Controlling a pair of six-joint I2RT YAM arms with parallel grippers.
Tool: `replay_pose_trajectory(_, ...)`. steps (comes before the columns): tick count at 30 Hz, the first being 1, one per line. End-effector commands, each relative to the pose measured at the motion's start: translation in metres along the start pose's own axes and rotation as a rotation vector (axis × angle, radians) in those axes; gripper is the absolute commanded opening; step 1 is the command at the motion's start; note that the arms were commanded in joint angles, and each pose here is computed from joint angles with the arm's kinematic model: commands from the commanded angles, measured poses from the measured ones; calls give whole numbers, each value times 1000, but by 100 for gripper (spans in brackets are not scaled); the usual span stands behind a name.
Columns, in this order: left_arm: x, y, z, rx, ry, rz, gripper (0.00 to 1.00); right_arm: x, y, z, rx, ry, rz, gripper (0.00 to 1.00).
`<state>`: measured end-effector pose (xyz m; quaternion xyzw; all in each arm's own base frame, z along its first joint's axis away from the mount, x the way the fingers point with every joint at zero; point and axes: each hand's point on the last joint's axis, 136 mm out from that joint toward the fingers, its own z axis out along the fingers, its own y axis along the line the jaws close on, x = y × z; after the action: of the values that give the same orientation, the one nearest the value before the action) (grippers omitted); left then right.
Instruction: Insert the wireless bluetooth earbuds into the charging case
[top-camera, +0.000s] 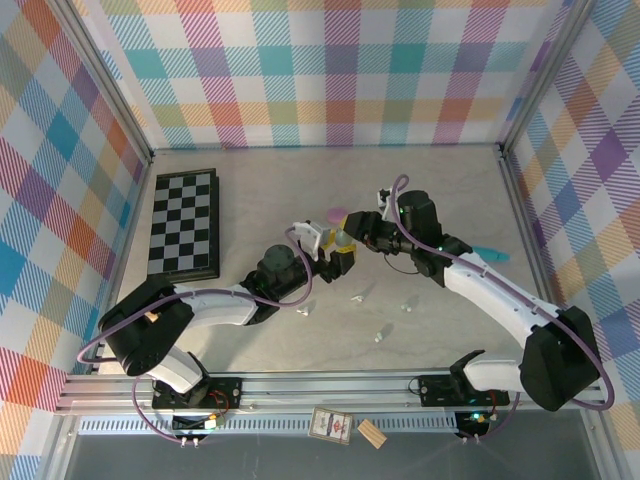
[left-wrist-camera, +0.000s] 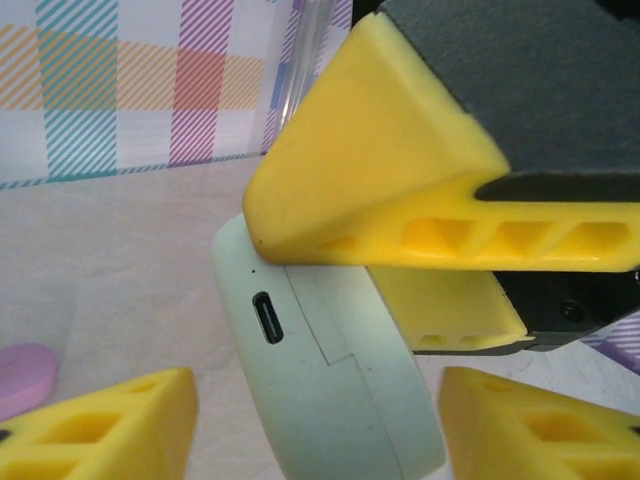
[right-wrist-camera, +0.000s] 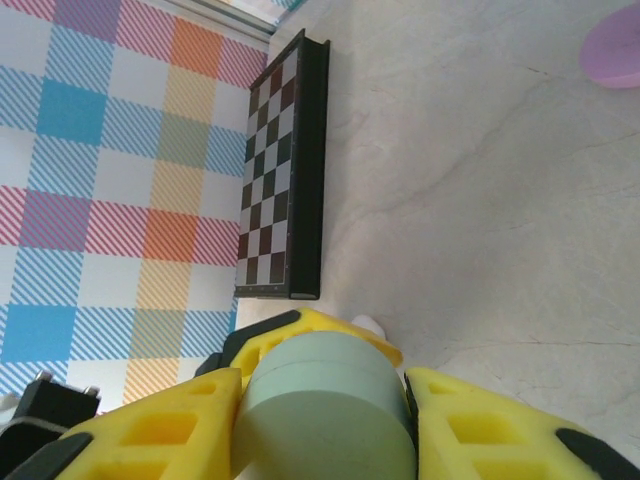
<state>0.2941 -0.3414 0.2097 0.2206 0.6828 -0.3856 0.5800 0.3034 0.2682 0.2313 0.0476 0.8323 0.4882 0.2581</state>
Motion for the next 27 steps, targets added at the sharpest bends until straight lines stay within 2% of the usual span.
replay_pose_trajectory(1, -24, -14, 4, 56, -78, -12, 56, 0, 10, -5, -48, -3, -16, 39)
replay_pose_trajectory(10, -22, -21, 1, 101, -55, -6, 34, 4, 7, -1, -35, 28, -67, 40)
replay_pose_trajectory(12, -20, -23, -1, 119, -42, -4, 25, 3, 8, -4, -28, 23, -105, 41)
replay_pose_trajectory(14, -20, -24, -3, 140, -28, -3, 20, 2, 12, -8, -27, 17, -159, 45)
replay_pose_trajectory(21, -28, -33, -22, 282, 22, 7, 13, -3, 26, -32, -20, -25, -405, 74)
replay_pose_trajectory(23, -30, -37, -29, 331, 48, 1, 10, -1, 34, -41, -37, -37, -503, 78)
replay_pose_trajectory(27, -36, -48, -48, 447, 68, 6, 9, 9, 48, -55, -98, -30, -678, 79)
